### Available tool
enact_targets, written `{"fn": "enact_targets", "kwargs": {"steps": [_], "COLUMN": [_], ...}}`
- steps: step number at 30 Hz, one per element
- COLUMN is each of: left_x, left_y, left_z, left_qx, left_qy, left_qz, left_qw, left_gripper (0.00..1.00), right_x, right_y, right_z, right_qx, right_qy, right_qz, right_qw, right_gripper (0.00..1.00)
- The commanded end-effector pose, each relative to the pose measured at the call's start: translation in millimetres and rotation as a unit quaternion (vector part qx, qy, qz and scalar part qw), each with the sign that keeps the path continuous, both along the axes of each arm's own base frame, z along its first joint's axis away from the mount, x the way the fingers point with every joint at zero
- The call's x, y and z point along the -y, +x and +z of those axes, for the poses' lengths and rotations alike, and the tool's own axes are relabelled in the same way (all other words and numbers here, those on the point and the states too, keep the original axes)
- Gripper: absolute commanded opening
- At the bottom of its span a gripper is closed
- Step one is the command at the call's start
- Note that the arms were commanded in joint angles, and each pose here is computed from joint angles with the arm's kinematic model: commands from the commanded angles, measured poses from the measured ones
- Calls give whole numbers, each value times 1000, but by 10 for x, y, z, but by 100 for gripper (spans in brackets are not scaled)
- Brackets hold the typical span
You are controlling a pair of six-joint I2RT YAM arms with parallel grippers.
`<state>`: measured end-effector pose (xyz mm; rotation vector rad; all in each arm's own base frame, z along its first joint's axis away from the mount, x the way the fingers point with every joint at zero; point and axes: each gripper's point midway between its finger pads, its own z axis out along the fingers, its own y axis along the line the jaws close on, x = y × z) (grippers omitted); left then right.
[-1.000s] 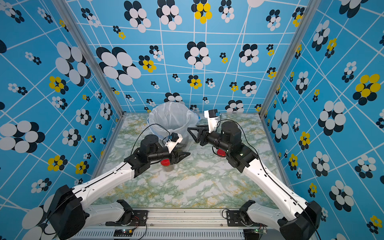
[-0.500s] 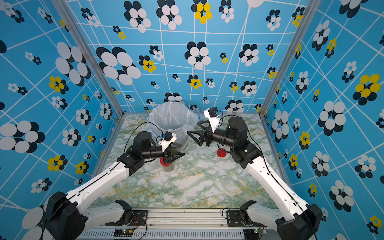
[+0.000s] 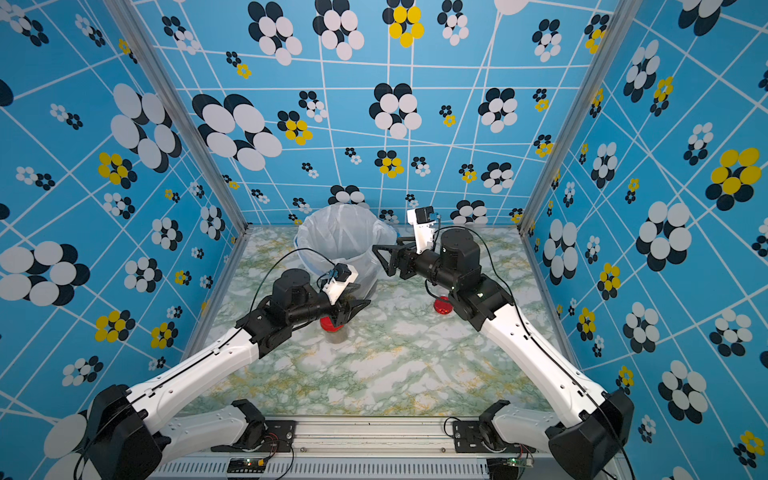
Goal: Empty moldy mung beans from jars
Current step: Unscrew the lid from the jar.
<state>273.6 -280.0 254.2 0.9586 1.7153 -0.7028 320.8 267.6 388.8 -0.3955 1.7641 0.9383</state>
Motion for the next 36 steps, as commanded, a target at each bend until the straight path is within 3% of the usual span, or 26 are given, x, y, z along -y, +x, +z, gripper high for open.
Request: {"fn": "enact_targets", "kwargs": {"steps": [1, 9, 16, 20, 22, 24, 28, 30, 32, 36], "left_x": [24, 16, 45, 76, 90, 95, 81, 64, 63, 75], "left_y": [86, 183, 183, 207, 207, 208, 226, 241, 241, 247], "left_z": [124, 64, 111, 52, 38, 47, 49, 76, 109, 166], "left_qx": [22, 17, 23, 12, 10, 11, 12, 17, 22, 28], "left_qy": [4, 21, 7, 11, 10, 6, 10, 8, 6, 1], "left_qz": [20, 47, 44, 42, 40, 39, 45, 52, 51, 50], "left_qw": [1000, 999, 999, 999, 999, 999, 999, 998, 998, 998], "left_gripper": [36, 35, 35, 35, 35, 35, 35, 35, 35, 34], "right_x": [-14, -91, -15, -72, -90, -93, -88, -118, -149, -138], "right_y": [14, -50, 10, -4, 3, 7, 20, 22, 14, 26], "right_z": [-19, -18, -221, -207, -220, -210, -183, -205, -220, -266], "right_qx": [-25, -49, -76, -73, -79, -78, -73, -82, -88, -96], "right_qy": [9, 51, 25, 40, 39, 40, 42, 42, 44, 40], "right_qz": [-14, 8, -23, -6, -4, -5, -7, -1, 7, 1], "right_qw": [1000, 997, 997, 997, 996, 996, 996, 996, 995, 995], "right_gripper": [81, 80, 81, 79, 76, 67, 62, 63, 72, 75]}}
